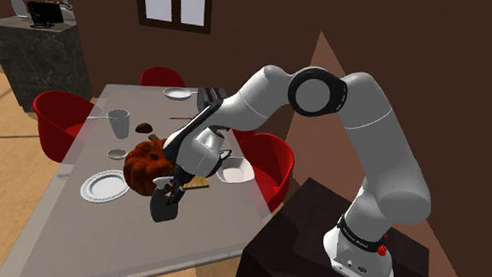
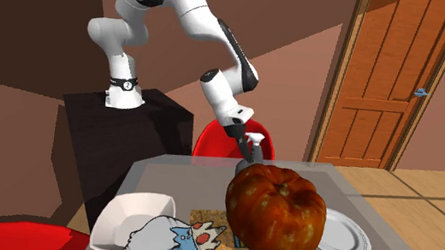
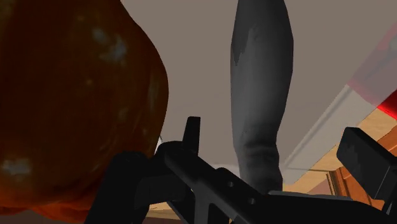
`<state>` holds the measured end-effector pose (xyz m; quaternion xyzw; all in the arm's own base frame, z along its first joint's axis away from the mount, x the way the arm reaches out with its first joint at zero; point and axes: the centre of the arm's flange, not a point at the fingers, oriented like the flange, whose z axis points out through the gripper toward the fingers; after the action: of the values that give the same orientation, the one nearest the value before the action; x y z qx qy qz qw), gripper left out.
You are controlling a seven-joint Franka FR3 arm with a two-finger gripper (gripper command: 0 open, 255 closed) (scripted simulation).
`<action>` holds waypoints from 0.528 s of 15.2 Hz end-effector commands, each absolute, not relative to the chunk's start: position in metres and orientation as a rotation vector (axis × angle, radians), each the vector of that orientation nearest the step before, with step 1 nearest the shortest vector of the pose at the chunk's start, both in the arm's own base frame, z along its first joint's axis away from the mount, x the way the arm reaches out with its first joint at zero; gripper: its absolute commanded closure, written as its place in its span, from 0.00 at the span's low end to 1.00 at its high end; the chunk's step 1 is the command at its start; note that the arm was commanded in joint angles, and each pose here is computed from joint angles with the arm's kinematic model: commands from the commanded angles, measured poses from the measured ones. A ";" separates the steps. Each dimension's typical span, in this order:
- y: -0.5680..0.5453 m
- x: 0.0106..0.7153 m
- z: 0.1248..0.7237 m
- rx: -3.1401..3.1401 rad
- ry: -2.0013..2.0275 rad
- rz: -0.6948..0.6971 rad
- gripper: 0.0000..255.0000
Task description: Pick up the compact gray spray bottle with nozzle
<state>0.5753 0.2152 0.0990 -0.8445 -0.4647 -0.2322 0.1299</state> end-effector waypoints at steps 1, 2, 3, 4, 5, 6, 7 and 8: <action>0.216 0.578 0.088 -2.449 -1.356 -0.680 0.00; 0.216 0.578 0.083 -2.449 -1.356 -0.680 0.00; 0.216 0.578 0.077 -2.449 -1.356 -0.680 0.00; 0.216 0.578 0.072 -2.449 -1.356 -0.680 0.00; 0.216 0.578 0.067 -2.449 -1.356 -0.680 0.00; 0.216 0.578 0.064 -2.449 -1.356 -0.680 0.00; 0.216 0.578 0.064 -2.449 -1.356 -0.680 0.00; 0.215 0.577 0.064 -2.449 -1.356 -0.680 1.00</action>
<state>0.5773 0.2154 0.0645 -0.8430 -0.4667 -0.2337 0.1300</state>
